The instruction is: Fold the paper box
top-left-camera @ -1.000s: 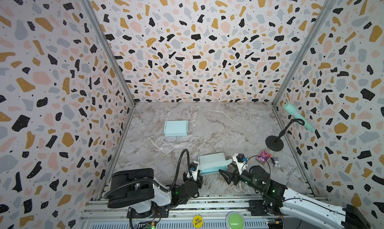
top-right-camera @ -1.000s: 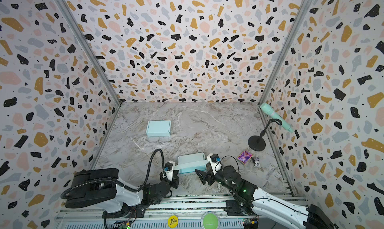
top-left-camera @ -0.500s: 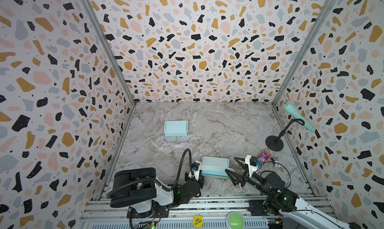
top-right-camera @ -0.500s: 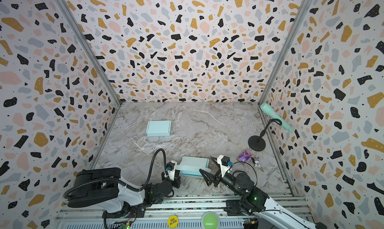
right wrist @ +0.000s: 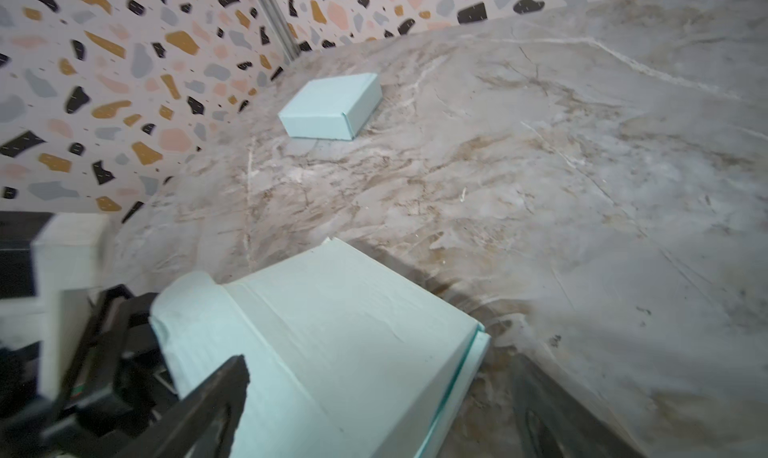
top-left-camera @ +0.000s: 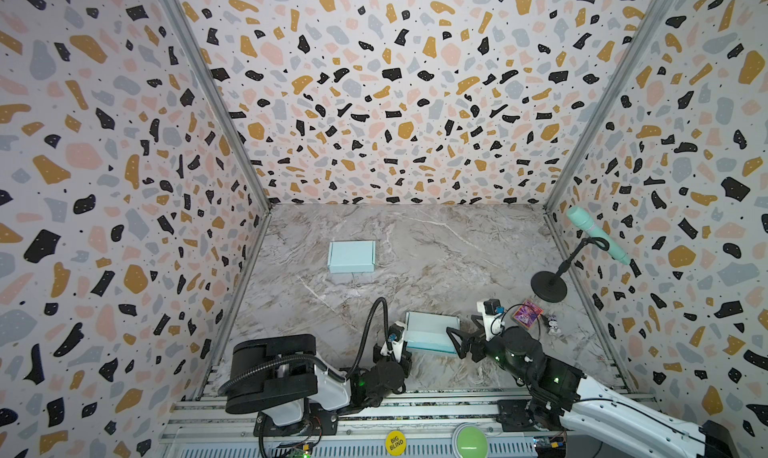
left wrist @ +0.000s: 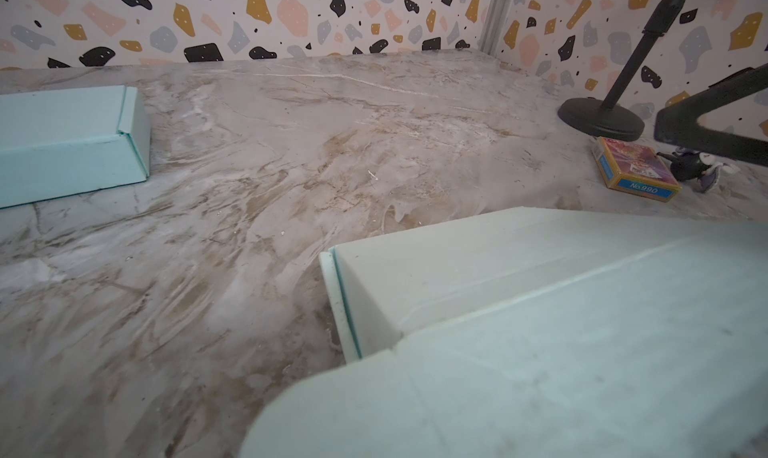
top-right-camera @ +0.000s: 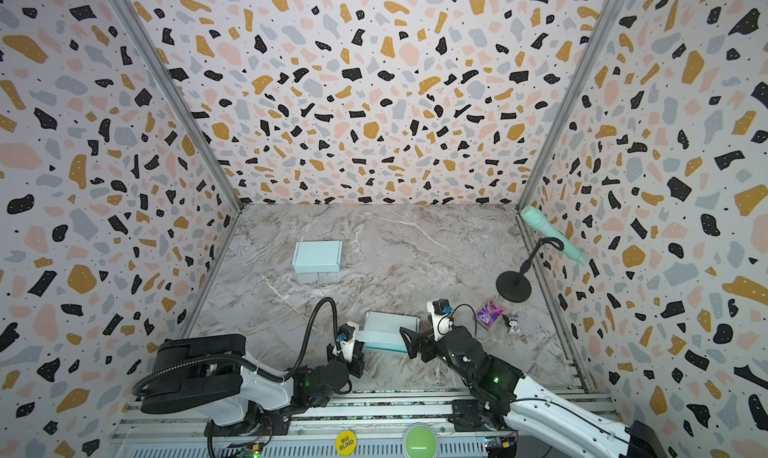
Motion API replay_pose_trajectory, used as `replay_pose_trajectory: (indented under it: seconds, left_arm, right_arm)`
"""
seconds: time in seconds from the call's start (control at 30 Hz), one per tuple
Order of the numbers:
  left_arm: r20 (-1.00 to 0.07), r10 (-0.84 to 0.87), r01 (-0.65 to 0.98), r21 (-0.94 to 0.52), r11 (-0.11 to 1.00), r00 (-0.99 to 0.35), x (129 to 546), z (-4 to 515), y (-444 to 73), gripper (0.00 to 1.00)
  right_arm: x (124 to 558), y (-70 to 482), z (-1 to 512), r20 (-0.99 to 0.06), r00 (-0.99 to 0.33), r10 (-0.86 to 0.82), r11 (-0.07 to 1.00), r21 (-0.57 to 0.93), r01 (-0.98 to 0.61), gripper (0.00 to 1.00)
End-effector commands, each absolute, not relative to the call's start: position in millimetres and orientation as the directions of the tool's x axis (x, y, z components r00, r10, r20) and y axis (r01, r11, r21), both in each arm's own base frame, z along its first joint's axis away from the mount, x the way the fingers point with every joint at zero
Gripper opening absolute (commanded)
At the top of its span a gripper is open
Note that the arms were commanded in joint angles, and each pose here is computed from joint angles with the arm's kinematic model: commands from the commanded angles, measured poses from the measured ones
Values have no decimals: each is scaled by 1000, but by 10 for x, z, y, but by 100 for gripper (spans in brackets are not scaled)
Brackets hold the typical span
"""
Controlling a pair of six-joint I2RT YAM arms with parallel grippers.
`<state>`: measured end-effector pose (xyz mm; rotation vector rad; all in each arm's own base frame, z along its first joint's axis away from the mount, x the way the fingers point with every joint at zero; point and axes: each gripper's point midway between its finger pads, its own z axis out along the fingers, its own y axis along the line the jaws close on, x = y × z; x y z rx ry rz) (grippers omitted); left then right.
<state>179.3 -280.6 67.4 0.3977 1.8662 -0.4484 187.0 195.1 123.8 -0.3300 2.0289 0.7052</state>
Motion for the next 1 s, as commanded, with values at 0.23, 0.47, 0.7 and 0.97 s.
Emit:
replay_pose_trajectory:
  seconds: [0.23,0.47,0.7,0.97]
  left_arm:
    - [-905,155,627,-144,766,-397,1518,665,-3019,68]
    - [-880,202,670,-159,725,-429,1372,759,-2916,100]
    - [-908,102,688,-231,688,-407,1321,1319,-2793,100]
    - [-873,-132,472,-375,798,-469,1785,1871,-2667,100]
  right_arm:
    - [1934,1875,1015,-801,-593,84,822,392,-413,97]
    - [1929,1898,902,-780,-623,64,814,402,-419,96]
    - [1929,1916,790,-757,-653,34,815,399,-419,94]
    - [1935,1882,715,-741,-670,45,827,404,-391,94]
